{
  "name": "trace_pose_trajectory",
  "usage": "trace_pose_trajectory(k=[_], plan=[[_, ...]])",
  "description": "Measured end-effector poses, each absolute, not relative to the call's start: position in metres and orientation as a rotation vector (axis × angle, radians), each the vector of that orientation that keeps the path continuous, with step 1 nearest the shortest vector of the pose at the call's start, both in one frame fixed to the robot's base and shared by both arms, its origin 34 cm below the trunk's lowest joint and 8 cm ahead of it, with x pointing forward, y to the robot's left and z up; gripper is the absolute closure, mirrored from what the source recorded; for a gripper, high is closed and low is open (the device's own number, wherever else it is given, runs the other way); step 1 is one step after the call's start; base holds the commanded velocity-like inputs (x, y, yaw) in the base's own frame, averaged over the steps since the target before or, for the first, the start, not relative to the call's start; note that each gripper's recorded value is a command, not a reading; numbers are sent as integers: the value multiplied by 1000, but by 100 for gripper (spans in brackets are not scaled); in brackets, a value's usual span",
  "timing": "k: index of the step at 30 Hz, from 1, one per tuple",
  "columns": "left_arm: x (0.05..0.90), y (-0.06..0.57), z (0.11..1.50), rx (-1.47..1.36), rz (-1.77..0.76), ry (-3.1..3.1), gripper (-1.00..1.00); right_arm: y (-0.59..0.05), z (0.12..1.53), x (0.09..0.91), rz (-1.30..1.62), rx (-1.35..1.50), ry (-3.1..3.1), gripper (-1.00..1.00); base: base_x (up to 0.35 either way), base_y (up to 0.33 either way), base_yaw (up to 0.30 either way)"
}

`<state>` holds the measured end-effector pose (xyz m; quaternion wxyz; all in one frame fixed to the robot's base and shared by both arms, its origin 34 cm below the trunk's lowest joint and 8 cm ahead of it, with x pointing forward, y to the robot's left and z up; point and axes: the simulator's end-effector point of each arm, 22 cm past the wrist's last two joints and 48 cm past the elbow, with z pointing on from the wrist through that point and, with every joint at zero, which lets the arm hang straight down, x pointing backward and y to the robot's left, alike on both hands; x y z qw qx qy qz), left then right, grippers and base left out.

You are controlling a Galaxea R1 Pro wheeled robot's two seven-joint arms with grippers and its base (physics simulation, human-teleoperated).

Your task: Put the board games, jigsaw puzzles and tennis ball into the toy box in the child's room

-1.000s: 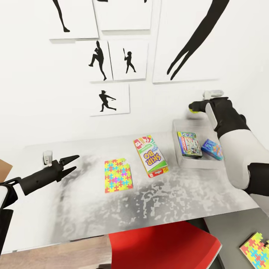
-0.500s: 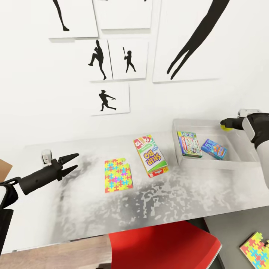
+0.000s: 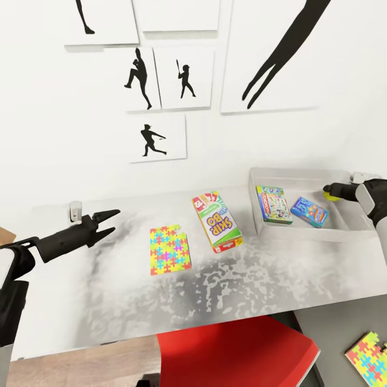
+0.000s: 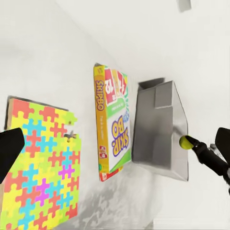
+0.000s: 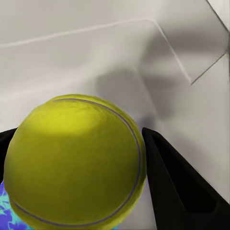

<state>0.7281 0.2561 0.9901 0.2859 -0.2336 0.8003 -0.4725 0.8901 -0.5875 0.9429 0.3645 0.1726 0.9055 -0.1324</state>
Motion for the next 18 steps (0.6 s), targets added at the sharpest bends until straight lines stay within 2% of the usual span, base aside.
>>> trace_pose_trajectory(k=[18], plan=[[740, 221, 989, -590, -1337, 2190, -100, -582, 937, 911, -329, 424, 2219, 100, 0, 0, 0]])
